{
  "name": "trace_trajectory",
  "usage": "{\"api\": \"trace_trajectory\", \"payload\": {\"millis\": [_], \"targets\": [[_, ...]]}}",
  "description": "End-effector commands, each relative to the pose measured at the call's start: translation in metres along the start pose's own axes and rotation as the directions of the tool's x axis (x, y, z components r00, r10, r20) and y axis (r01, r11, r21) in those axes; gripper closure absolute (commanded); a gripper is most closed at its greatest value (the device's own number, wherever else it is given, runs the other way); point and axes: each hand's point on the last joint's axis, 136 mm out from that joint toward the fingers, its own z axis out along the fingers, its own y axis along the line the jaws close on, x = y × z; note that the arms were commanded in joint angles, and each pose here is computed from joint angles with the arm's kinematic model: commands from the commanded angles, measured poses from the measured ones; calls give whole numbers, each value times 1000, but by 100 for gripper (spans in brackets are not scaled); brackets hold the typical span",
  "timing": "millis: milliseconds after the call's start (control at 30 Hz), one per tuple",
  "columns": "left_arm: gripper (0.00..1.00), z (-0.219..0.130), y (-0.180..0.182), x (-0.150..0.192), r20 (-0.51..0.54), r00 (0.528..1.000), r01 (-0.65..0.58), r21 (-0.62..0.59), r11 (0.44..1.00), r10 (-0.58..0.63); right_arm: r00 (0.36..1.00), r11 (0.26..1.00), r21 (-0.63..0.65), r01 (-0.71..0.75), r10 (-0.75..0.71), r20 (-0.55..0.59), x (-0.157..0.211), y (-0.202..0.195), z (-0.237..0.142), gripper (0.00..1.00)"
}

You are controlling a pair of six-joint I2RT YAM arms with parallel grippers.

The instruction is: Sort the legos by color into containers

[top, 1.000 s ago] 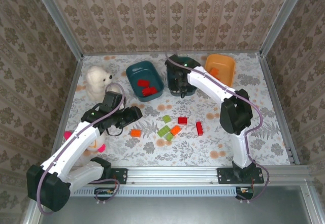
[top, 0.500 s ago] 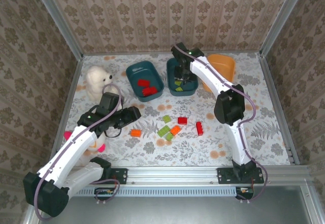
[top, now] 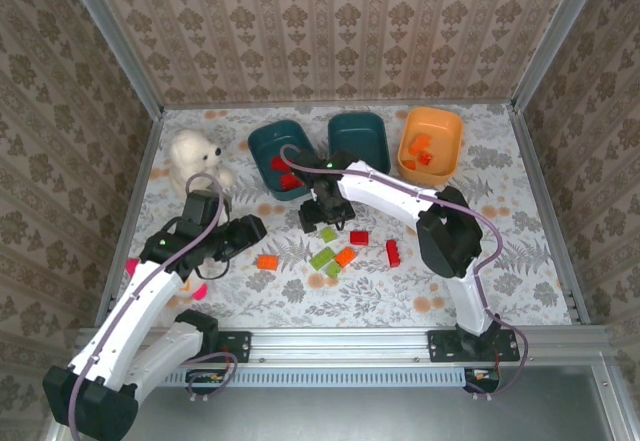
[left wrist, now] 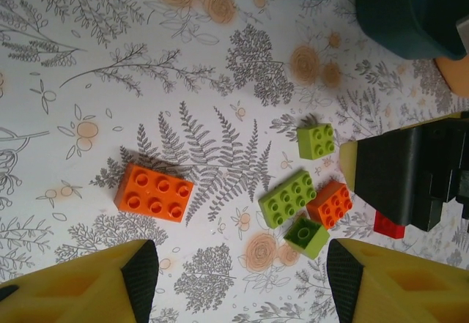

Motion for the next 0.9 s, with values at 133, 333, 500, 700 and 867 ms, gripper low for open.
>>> {"api": "trace_trajectory", "payload": {"millis": [133, 333, 500, 700, 867], "targets": [[35, -2, -1, 1, -9, 1000, -6, 6, 1000, 6, 994, 998, 36, 56, -52, -95, 5, -9, 38, 30], [35, -4, 2, 3, 1, 1000, 10, 0, 1000, -10, 990, 998, 26, 52, -48, -130, 7, -6, 57, 40], [35, -3, 4, 4, -3, 1000, 16, -2, 1000, -16, 989, 998, 36, 42, -37, -142, 9, -8, 62, 57], [35, -3, -10, -2, 11, 1000, -3, 55, 998, 2, 1000, 999, 38, -28, 28, 14, -21, -21, 6, 69], [35, -6, -29, -18, 54, 998, -12, 108, 994, 6, 958, 973, 67, -221, 204, 204, -65, -91, -52, 74]]}}
